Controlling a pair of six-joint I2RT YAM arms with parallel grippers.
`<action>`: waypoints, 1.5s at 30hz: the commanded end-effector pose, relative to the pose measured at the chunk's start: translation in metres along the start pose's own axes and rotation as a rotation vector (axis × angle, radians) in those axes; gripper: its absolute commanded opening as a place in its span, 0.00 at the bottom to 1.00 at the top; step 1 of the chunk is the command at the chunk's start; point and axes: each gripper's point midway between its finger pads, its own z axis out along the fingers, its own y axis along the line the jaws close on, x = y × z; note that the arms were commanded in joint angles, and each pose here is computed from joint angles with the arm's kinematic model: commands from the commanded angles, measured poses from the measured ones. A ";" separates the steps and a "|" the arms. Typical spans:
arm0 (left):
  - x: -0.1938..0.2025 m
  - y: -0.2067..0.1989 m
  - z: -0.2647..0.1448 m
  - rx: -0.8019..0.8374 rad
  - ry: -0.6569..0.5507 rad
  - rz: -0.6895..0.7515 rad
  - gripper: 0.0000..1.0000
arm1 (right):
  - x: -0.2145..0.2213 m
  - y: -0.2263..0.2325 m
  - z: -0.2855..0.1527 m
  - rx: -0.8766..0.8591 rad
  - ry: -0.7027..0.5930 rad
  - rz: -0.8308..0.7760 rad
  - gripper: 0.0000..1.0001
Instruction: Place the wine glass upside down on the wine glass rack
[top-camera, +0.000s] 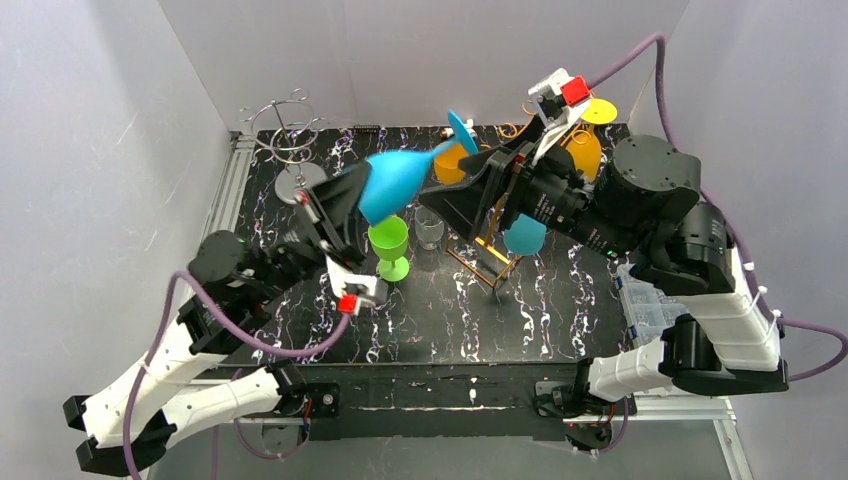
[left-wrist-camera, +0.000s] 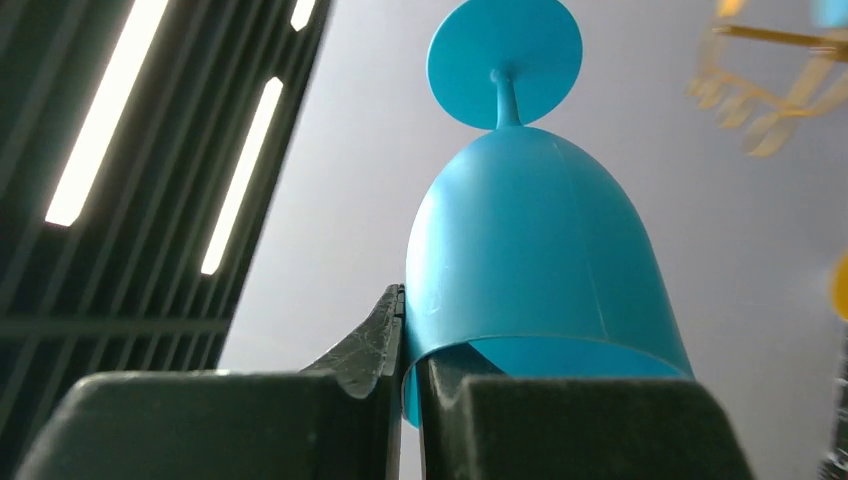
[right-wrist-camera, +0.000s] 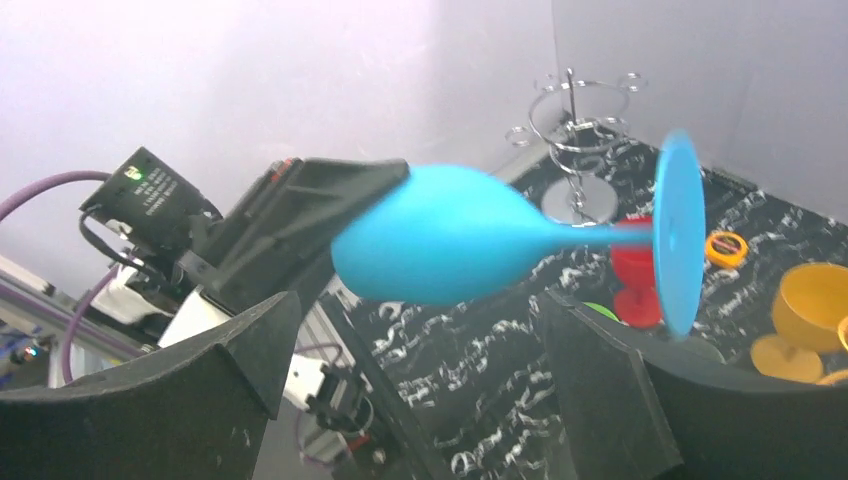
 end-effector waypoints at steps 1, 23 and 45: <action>0.028 0.108 -0.029 -0.349 0.150 -0.119 0.00 | -0.028 0.019 0.025 -0.064 -0.169 0.047 0.98; 0.004 0.162 -0.070 -0.514 -0.058 -0.641 0.00 | -0.060 0.142 0.039 -0.780 -0.571 0.063 0.98; -0.027 0.144 -0.060 -0.384 -0.193 -0.512 0.00 | -0.072 0.157 0.078 -0.867 -0.704 0.267 0.96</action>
